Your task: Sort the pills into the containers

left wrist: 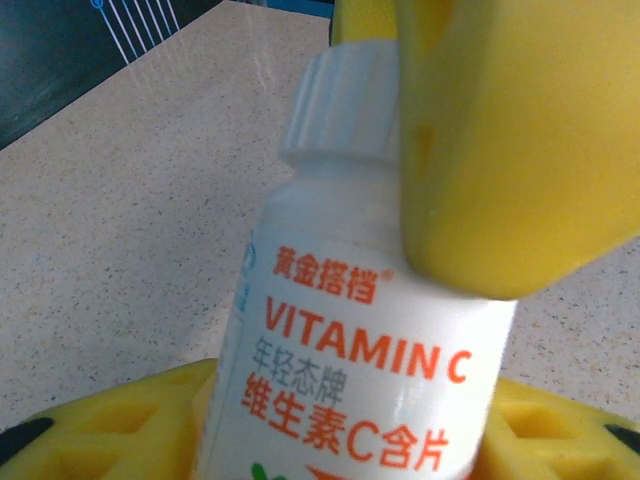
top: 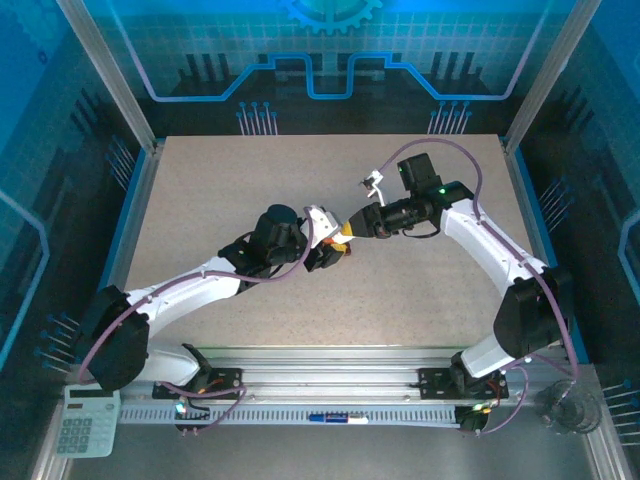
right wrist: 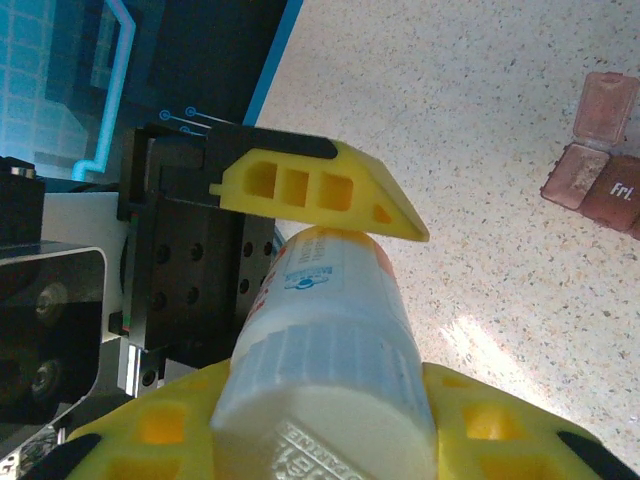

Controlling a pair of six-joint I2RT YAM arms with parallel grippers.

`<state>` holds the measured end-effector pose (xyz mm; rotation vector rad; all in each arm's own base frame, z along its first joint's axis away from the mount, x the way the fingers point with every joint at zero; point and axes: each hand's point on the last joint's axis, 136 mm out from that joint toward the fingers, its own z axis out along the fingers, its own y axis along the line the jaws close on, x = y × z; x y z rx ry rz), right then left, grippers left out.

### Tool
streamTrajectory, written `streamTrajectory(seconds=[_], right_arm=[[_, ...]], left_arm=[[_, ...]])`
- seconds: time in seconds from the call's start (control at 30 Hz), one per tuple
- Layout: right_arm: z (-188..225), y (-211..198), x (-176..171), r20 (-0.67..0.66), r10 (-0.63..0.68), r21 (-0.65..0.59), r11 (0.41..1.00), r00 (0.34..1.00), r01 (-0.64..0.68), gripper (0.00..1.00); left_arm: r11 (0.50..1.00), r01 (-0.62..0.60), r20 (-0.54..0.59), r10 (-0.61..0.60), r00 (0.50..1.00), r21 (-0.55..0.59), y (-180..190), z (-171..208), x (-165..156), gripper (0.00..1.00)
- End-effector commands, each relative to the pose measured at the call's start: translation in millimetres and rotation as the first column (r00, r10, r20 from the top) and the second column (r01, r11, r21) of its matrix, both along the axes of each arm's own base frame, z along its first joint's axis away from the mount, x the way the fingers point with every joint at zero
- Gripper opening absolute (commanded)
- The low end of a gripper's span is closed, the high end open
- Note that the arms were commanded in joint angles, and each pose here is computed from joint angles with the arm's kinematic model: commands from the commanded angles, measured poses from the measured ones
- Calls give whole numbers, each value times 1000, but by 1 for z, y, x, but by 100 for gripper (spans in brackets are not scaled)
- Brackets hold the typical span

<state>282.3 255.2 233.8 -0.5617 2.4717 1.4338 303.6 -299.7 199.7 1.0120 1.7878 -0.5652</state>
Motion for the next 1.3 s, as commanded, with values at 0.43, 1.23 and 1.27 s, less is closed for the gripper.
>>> streamTrajectory(seconds=[0.43,1.23,1.27], right_arm=[[12,1,-5,20,-3,33,999,1000,2,43],[47,-57,45,63,-579,160,810,813,565,77],[48,-54,47,68,-583,157,808,809,568,77]], left_arm=[[995,-20,2,20,1000,-94,-3,26,8,14],[995,-39,-73,32,997,-97,5,24,12,0],[995,-37,-80,29,996,-96,4,23,12,0]])
